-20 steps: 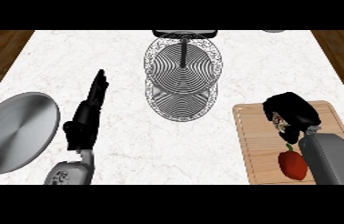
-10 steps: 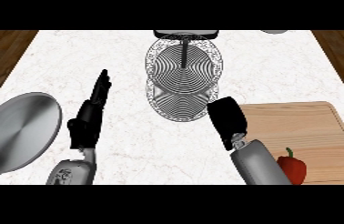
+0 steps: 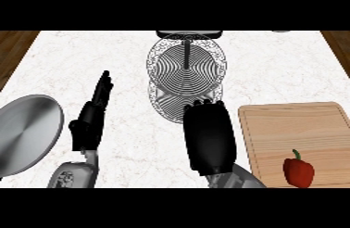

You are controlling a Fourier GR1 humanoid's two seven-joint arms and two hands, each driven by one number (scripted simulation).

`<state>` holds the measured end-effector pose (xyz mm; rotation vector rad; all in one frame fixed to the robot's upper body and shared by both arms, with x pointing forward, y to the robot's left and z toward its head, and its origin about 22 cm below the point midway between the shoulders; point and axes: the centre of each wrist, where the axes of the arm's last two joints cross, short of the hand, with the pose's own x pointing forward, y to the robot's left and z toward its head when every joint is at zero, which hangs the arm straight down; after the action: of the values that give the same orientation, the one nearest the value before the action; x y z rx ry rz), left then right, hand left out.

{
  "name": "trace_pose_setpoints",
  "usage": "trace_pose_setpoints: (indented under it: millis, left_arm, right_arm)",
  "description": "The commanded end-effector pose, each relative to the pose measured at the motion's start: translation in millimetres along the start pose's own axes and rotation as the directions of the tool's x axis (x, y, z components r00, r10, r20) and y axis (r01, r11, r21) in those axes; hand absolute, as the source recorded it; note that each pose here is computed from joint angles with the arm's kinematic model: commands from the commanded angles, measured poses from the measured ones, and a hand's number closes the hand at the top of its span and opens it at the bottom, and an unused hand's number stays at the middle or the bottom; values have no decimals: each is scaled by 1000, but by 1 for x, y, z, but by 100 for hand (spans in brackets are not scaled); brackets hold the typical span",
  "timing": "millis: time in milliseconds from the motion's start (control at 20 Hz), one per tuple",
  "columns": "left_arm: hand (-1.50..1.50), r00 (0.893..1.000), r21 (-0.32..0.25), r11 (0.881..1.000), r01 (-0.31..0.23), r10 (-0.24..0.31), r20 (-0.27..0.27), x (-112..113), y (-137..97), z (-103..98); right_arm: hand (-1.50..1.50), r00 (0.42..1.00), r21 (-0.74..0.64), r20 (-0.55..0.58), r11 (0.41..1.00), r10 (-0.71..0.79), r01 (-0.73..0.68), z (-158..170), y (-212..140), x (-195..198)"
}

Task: Pick the cupcake from the cutting board and place it in the tiered basket

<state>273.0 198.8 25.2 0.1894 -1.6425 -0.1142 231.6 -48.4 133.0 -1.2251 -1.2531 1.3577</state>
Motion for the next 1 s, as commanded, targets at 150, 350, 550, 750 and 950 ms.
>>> trace_pose_setpoints:
  millis: [150, 350, 550, 750, 950]
  left_arm:
    - [0, 1000, -2, 1000, 12, -12, -2, 3, -8, 2]
    - [0, 1000, -29, 1000, 10, -10, 1, -1, -11, -1]
    - [0, 999, -33, 999, -6, 7, 31, 8, -4, -6]
    - [0, 1000, -39, 999, -4, 4, 23, 15, 0, -2]
    - [0, 1000, -13, 1000, -1, 2, 26, 17, -10, -6]
  right_arm:
    - [150, 994, -130, -58, 988, -88, 80, 49, -88, -3]
    - [150, 985, -137, -94, 982, -147, 133, 33, -109, -1]
    - [150, 945, -135, -69, 941, -321, 310, 21, -128, -4]
    - [150, 926, -115, -72, 925, -371, 362, 9, -149, 7]
    - [150, 919, -137, -102, 920, -381, 367, -23, -161, 21]
